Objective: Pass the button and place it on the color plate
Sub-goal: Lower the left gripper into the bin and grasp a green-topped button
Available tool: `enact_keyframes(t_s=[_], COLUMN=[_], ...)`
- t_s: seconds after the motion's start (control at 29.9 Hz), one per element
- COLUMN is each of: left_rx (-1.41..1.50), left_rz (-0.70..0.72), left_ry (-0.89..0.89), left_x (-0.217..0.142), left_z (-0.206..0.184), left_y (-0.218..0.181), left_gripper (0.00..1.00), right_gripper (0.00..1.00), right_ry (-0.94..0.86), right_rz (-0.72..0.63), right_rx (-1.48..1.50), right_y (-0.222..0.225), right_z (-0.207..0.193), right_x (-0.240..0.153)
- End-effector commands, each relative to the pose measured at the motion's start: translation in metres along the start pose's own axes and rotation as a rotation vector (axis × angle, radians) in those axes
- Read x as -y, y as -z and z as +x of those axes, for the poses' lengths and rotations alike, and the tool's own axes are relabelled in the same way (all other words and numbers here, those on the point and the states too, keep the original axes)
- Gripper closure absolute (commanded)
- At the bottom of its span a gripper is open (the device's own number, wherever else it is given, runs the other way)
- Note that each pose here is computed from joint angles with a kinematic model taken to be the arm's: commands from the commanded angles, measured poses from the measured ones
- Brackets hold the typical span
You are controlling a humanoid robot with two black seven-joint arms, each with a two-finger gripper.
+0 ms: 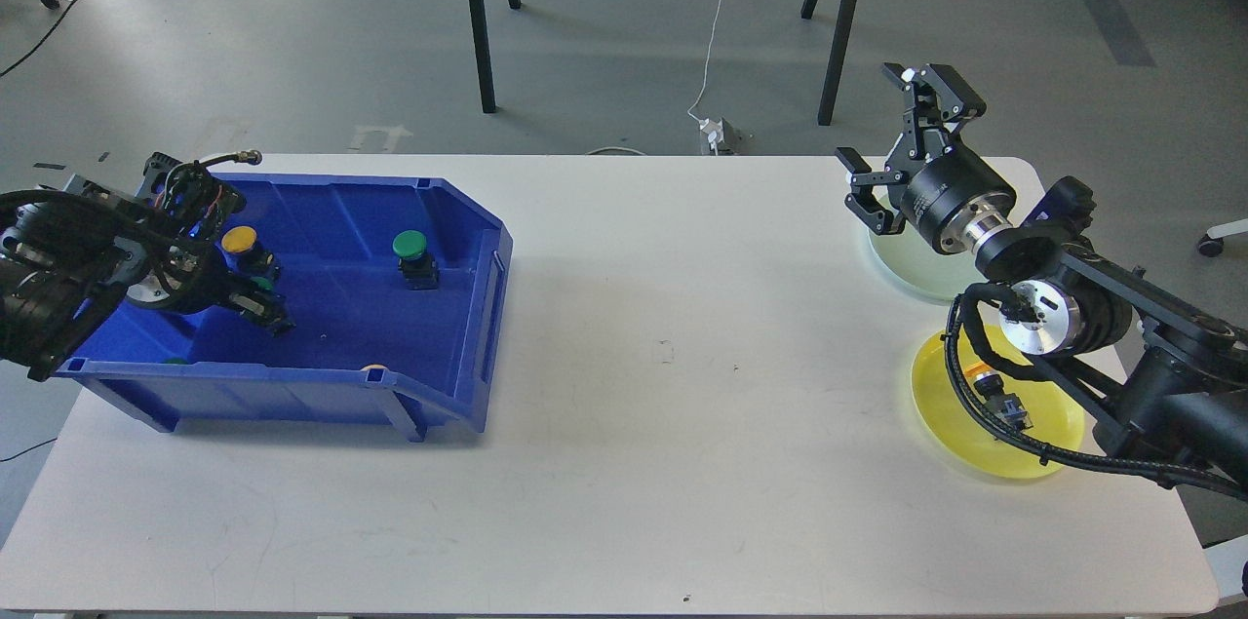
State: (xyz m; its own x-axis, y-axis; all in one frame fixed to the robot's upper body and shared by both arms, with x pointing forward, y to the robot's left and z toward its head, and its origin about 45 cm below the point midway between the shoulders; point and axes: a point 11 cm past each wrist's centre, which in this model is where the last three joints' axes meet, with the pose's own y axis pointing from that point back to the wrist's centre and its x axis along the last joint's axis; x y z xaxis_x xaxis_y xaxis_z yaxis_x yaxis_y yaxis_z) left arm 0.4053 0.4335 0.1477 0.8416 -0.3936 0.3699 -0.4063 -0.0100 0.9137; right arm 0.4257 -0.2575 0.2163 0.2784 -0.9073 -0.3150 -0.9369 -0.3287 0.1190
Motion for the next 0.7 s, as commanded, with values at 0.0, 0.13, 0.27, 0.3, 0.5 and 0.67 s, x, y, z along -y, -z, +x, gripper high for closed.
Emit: enact_keyframes(t_s=[0.0, 0.13, 0.27, 0.3, 0.5, 0.67], left_rx=[0.001, 0.0, 0.007, 0.012, 0.051, 0.043], left_rz=[0.002, -0.005, 0.014, 0.014, -0.072, -0.155], left_ry=[-0.004, -0.011, -0.042, -0.045, -0.116, -0.178], left_x=[-0.002, -0.004, -0.016, -0.019, -0.044, -0.062], left_z=[0.003, 0.008, 0.022, 0.022, 0.031, 0.042], left_y=[0.001, -0.001, 0.008, 0.009, -0.002, -0.016], left_gripper=[0.79, 0.8, 0.81, 0.81, 0.81, 0.8], right_gripper=[0.01, 0.01, 0.01, 0.01, 0.01, 0.01], right_ry=[0.0, -0.002, -0.003, -0.005, -0.012, -0.012], right_rz=[-0.001, -0.002, -0.006, -0.006, -0.011, -0.014], right_rx=[0.0, 0.0, 0.002, 0.002, 0.003, 0.006], right_y=[0.0, -0.001, -0.003, -0.003, -0.006, -0.008], right_z=[0.0, 0.001, 0.001, 0.002, 0.004, 0.003], right_x=[0.0, -0.001, -0.002, -0.002, -0.003, -0.003])
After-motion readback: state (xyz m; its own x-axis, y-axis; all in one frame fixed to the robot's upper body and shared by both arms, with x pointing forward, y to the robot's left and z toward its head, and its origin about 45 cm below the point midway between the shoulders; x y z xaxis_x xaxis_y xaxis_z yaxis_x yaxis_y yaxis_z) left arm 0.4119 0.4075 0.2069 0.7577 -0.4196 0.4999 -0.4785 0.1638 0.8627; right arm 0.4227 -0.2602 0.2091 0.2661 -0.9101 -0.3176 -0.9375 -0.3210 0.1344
